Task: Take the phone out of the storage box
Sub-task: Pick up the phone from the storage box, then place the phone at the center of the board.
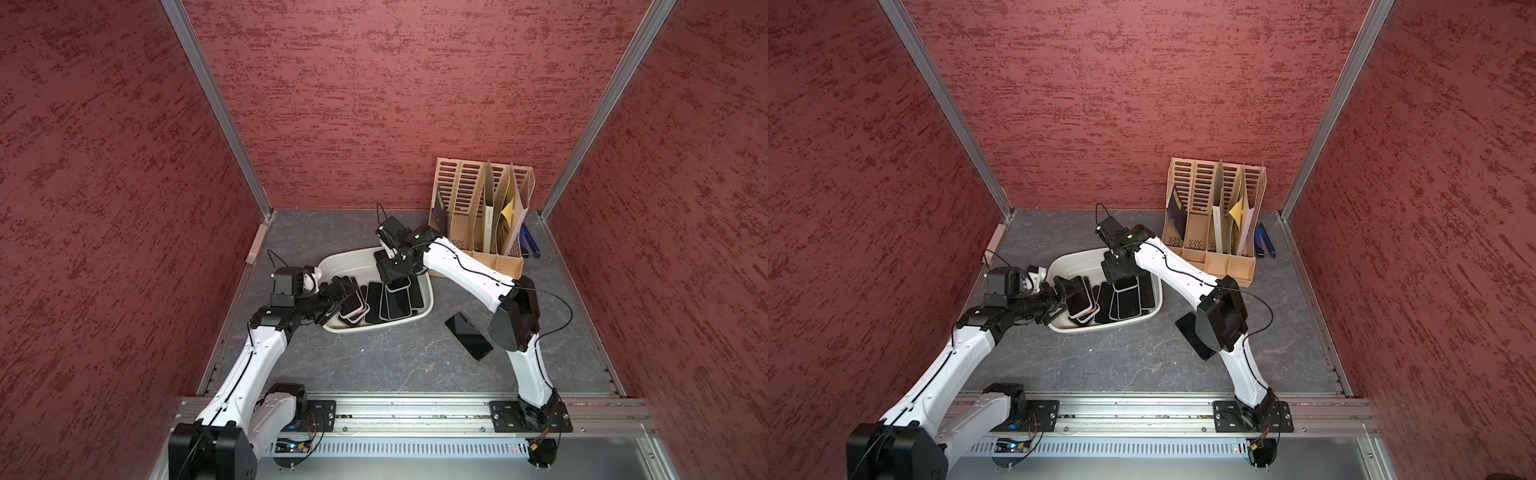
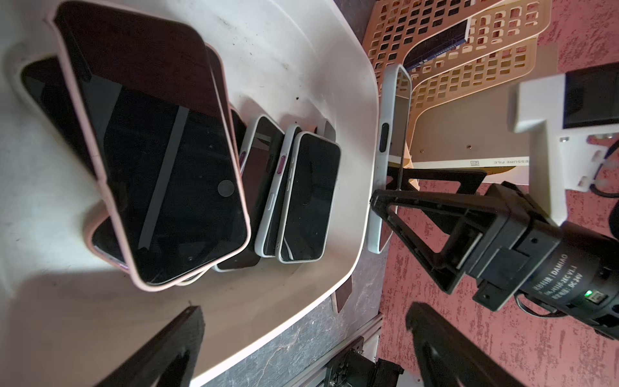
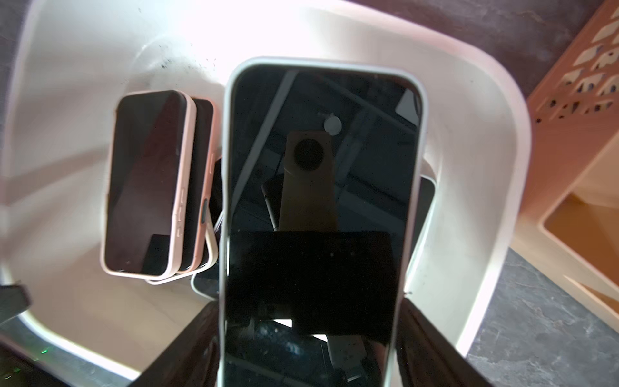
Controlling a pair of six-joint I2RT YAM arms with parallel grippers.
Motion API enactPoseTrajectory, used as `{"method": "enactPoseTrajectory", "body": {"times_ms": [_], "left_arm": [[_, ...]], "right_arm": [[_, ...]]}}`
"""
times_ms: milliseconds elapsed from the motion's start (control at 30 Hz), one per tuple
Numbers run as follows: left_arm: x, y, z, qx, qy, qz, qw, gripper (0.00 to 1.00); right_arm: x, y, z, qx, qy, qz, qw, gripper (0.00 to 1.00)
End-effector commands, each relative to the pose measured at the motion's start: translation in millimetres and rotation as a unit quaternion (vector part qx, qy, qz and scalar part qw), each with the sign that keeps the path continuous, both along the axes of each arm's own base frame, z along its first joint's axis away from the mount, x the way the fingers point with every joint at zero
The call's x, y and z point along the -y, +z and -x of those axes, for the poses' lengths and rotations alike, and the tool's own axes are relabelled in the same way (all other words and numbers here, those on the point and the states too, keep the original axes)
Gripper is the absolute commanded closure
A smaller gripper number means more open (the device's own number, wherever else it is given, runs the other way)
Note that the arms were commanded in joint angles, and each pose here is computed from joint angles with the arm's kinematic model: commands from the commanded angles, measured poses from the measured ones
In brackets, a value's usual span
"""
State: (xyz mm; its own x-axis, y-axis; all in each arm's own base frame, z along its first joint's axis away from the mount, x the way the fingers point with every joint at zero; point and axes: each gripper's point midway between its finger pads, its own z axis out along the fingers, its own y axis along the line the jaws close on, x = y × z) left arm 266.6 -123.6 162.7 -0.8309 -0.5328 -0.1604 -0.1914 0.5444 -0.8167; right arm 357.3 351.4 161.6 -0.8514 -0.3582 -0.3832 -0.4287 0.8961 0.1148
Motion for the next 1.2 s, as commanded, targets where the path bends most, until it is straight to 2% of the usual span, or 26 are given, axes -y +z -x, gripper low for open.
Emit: {"method": "enactPoseTrajectory", "body": {"times_ms": [0,133,267,533,800,900,1167], "left_arm": [[13.6,16.5,-10.2,0.035,-0.023,0.019,0.999,0.00],[30.1,22.3,-15.6,0.049,-0.049,0.030,0.997,0.00],[40.9,18.7,-19.2,0.047,-0.060,0.031,0.997,0.00],[50.1,16.5,-27.2,0.046,-0.070,0.031,0.996,0.00],[53.2,15.8,-35.6,0.041,-0.064,0.040,0.996,0.00],[52.9,17.8,-34.4,0.041,-0.065,0.039,0.996,0.00],[46.6,14.1,-21.1,0.035,-0.056,0.029,0.997,0.00]], "right_arm": [[0.7,23.0,1.3,0.011,-0.015,-0.052,0.998,0.47],[32.4,44.3,16.9,0.031,-0.028,-0.058,0.997,0.47],[78.3,50.1,45.0,0.038,-0.044,-0.038,0.998,0.47],[145.9,16.7,135.1,-0.022,-0.066,-0.040,0.997,0.48],[145.6,-37.0,197.3,-0.108,-0.056,-0.101,0.987,0.50],[143.8,-61.3,209.2,-0.130,-0.055,-0.095,0.985,0.50],[140.4,-102.9,206.1,-0.141,-0.048,-0.055,0.987,0.50]]}}
